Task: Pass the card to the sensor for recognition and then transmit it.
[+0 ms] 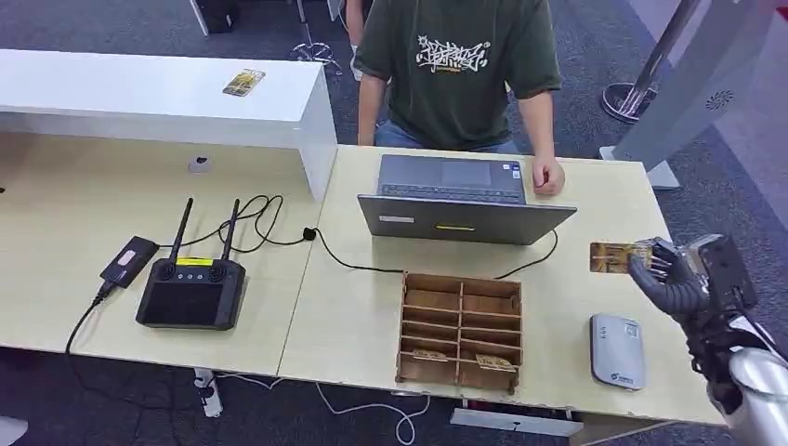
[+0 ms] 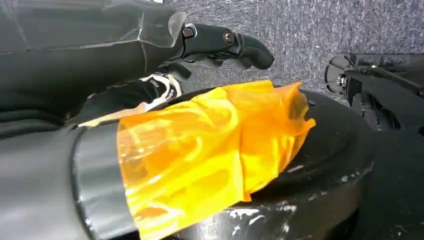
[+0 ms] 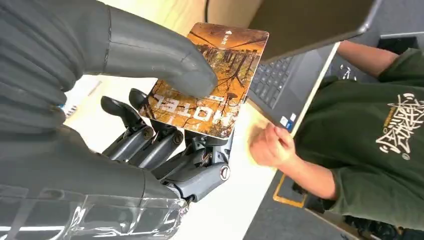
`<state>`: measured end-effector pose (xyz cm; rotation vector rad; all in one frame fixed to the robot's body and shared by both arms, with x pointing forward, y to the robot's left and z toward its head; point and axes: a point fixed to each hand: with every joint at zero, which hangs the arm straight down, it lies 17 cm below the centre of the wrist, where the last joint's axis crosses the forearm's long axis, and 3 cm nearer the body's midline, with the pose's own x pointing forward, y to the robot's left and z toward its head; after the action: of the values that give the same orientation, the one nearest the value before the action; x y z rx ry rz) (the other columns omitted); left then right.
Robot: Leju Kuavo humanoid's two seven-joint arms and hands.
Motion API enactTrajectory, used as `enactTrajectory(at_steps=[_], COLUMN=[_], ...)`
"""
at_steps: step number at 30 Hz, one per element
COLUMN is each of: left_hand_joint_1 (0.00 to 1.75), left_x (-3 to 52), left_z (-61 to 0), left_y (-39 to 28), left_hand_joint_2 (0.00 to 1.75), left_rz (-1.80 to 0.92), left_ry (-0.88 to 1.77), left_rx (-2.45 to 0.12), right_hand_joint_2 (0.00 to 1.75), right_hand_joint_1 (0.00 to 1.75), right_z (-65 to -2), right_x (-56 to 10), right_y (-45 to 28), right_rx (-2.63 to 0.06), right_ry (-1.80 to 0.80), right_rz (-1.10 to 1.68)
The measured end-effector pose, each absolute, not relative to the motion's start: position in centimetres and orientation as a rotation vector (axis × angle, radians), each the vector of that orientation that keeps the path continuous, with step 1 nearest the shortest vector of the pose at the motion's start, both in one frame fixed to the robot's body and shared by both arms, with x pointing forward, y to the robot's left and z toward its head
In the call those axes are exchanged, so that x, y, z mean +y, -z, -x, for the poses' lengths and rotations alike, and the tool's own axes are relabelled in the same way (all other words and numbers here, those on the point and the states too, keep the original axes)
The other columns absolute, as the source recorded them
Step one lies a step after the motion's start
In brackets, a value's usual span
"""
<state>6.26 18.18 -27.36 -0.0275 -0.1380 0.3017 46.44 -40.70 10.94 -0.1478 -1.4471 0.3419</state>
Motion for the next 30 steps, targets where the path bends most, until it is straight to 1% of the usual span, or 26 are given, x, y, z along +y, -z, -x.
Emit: enactTrajectory(at_steps=[19, 30], left_hand_joint_1=[0.00, 0.00], left_x=[18.2, 18.2], left_z=[-6.3, -6.2], left_y=[27.4, 27.4], left_hand_joint_2=[0.00, 0.00], left_rz=[0.025, 0.026], left_ry=[-0.306, -0.304], left_rx=[-0.142, -0.137], right_hand_joint_2=[1.75, 1.75], right_hand_joint_1=[1.75, 1.75], right_z=[-44.4, -44.9], right_x=[-41.2, -41.5], right_y=[-10.0, -9.7], right_rx=[-1.436, -1.426], right_ry=[-0.340, -0.348], right_rz=[0.159, 0.181])
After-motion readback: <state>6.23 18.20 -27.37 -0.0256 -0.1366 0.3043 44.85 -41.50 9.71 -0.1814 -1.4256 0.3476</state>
